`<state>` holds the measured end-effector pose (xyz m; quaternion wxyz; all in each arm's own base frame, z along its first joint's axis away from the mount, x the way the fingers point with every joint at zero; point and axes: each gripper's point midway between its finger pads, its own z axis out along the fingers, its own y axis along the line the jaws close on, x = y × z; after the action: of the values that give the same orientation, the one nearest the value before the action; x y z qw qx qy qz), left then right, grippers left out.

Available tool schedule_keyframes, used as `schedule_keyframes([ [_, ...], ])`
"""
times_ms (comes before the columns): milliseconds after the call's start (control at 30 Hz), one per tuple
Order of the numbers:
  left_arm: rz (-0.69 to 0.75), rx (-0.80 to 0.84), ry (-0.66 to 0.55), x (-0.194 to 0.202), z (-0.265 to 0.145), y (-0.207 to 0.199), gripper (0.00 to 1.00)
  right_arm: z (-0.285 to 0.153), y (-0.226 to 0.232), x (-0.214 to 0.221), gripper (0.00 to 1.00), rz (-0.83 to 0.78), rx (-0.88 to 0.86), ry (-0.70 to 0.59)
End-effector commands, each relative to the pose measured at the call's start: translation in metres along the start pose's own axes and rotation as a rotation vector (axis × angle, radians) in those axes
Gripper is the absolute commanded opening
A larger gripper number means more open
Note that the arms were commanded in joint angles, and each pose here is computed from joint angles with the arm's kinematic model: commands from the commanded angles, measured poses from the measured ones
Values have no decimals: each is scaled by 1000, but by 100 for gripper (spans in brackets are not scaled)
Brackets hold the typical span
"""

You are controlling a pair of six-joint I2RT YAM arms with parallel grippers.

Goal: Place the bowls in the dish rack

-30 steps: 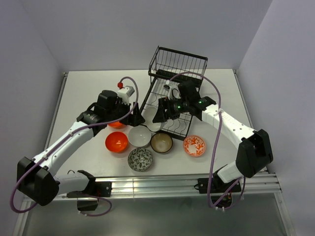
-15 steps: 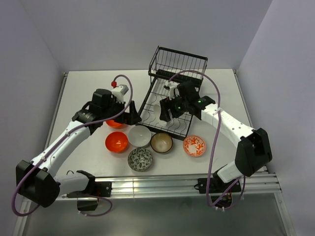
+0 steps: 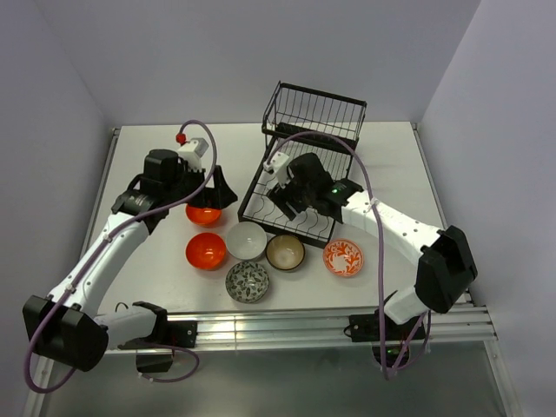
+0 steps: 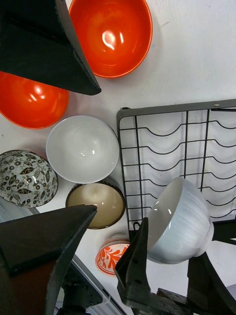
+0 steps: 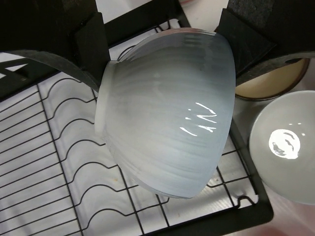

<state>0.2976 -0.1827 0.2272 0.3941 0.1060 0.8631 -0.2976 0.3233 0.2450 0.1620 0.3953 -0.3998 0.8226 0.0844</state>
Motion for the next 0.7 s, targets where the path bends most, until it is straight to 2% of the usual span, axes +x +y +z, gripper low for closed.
schedule_keyframes([
  [0, 43, 18, -65, -19, -15, -8, 99, 0, -29, -36, 0, -110, 160, -87],
  [333, 64, -14, -99, -27, -21, -2, 99, 16, -58, -33, 0, -298, 320, -34],
  [667, 64, -26, -109, -23, -22, 4, 99, 29, -71, -28, 0, -509, 376, 14],
])
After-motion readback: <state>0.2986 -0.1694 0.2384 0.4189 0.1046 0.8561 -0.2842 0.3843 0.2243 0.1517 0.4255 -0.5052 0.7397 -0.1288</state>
